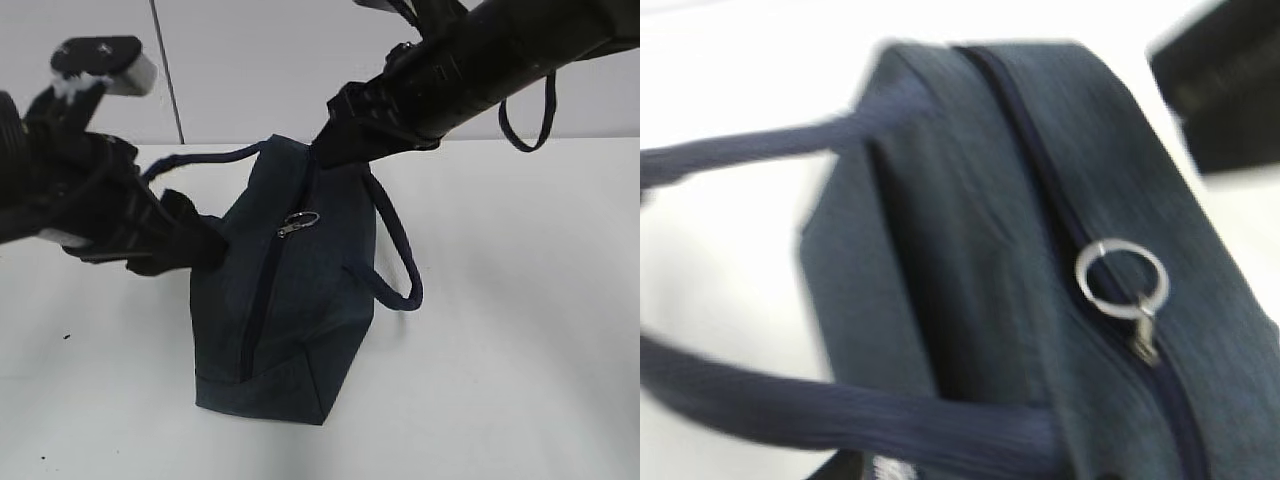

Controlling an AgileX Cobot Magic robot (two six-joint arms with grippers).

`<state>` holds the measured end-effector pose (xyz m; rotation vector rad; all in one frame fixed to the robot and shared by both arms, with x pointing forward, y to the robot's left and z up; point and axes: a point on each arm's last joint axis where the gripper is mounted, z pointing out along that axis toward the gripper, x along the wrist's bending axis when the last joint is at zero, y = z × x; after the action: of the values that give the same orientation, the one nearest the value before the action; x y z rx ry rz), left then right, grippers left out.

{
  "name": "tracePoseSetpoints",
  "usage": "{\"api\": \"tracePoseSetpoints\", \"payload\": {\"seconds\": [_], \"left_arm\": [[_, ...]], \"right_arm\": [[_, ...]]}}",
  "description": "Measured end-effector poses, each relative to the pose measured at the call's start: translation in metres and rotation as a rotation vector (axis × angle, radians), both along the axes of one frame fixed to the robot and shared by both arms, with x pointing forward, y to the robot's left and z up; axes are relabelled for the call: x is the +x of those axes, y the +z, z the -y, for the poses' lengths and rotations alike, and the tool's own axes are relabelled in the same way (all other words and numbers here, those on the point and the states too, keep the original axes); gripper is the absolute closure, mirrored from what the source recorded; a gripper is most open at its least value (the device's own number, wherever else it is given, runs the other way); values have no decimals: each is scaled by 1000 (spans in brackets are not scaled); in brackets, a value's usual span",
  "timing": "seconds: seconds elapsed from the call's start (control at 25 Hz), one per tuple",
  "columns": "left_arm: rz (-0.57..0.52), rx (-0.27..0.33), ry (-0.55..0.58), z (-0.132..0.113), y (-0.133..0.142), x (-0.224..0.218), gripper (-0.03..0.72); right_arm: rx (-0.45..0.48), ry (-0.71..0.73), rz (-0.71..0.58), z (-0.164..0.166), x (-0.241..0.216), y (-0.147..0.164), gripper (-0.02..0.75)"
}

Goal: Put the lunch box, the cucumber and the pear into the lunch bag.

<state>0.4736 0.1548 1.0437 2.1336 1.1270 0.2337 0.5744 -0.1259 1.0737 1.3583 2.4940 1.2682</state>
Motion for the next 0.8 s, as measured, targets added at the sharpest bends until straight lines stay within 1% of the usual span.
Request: {"api": "tracePoseSetpoints", "payload": {"seconds": [0.12,0.2,0.52,0.6,0.8], "left_arm": [[33,-17,64,-17,10,5,243],[44,-21,92,-25,14,7,230],[26,-21,91,-27,15,5,222],[25,-21,91,-26,15,5,222],[25,-23,92,-26,15,5,222]], "right_arm": [[76,56,-42,-6,-6,3,282],[108,65,-67,-8,-8,5,278],[161,11,-151,-10,-8,5,278],[163,3,-182,-11,-6,-1,278],[153,4,-296,-17,4,-33,278]]}}
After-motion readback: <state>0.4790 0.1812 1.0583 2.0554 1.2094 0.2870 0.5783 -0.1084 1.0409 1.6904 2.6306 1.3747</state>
